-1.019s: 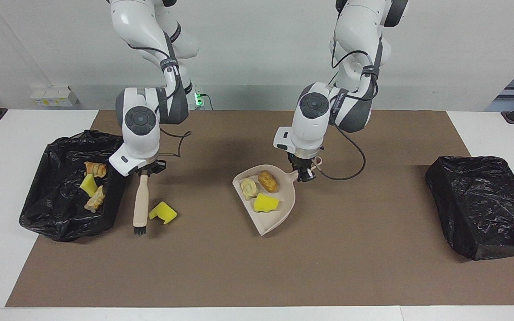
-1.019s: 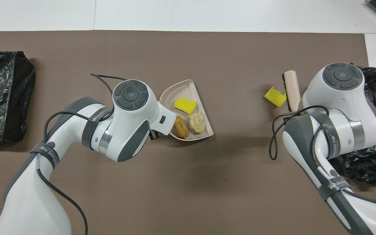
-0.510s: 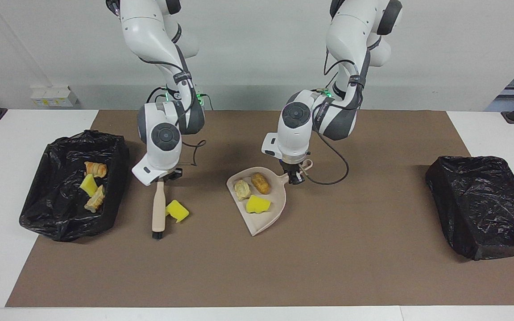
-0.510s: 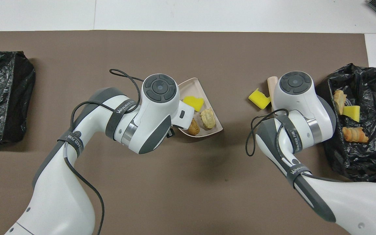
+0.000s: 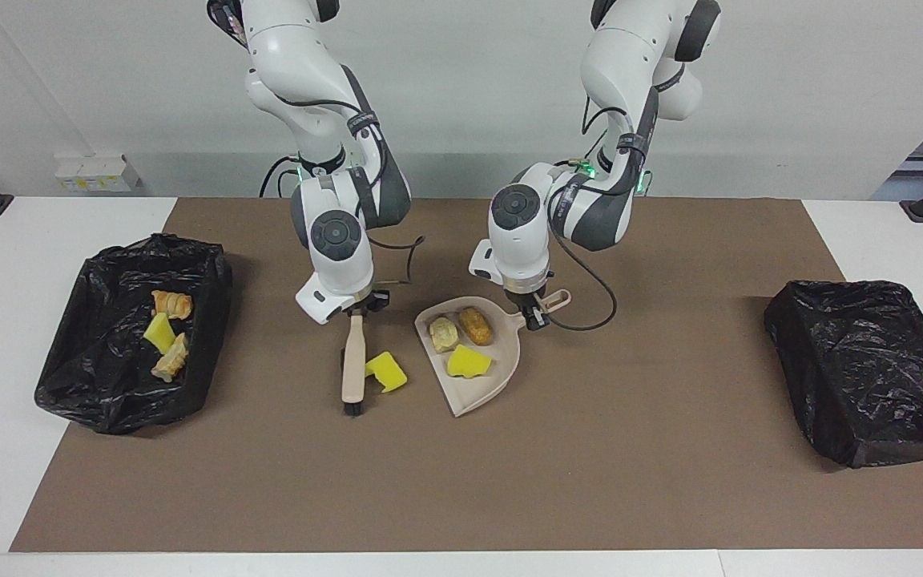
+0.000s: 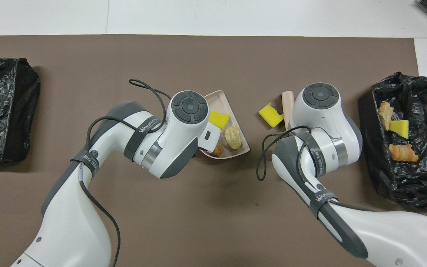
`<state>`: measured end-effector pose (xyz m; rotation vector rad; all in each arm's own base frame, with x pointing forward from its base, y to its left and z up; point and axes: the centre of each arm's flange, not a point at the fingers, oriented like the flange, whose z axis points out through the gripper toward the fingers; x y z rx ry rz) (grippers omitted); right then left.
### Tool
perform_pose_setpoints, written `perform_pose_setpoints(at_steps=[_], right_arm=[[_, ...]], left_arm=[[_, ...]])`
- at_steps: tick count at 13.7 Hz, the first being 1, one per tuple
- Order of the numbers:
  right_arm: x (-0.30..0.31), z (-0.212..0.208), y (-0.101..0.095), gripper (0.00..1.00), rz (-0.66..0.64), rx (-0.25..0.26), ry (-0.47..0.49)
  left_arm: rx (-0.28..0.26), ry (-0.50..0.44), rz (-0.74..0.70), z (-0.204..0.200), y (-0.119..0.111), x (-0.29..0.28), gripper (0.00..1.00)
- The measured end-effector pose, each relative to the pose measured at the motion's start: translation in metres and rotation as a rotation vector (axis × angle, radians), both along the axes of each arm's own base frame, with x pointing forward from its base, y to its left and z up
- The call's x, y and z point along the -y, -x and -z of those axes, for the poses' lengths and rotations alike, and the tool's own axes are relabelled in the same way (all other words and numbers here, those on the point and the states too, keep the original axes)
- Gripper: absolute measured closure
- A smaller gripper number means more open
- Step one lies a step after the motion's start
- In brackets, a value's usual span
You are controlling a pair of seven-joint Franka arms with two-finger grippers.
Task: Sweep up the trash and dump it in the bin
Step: 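Carry the loaded dustpan with the left gripper toward the nearby black bag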
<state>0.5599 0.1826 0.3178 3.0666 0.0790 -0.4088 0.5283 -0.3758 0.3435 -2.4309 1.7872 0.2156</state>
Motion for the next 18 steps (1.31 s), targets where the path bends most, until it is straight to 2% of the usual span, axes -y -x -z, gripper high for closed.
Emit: perform_pose_setpoints(at_steps=[4,7,10,12,15,18], right_arm=[[-0.036,-0.003,0.011,0.74,-0.132,-0.051,-0.255],[-0.046,-0.009,0.013,0.74,-0.190,-0.055,-0.415],[-0.053,-0.037,0.025,0.74,-0.225,-0.077,-0.440],[-0.039,-0.048,0.027,0.74,-0.230,-0.097,-0.420],[-0.006,-0.045,0.018,0.74,-0.227,-0.095,-0.352],[0.026,-0.045,0.008,0.74,-0.199,-0.083,-0.316]], left_arm=[[0.003,-0.014,0.065,0.000,0.001,-0.002,0.68],[0.011,-0.021,0.133,0.000,-0.001,-0.003,0.68],[0.034,0.006,0.223,0.003,-0.008,-0.010,0.68],[0.069,0.037,0.259,0.005,-0.015,-0.024,0.68],[0.114,0.070,0.276,0.008,-0.015,-0.035,0.68],[0.129,0.078,0.287,0.005,-0.016,-0.044,0.68]])
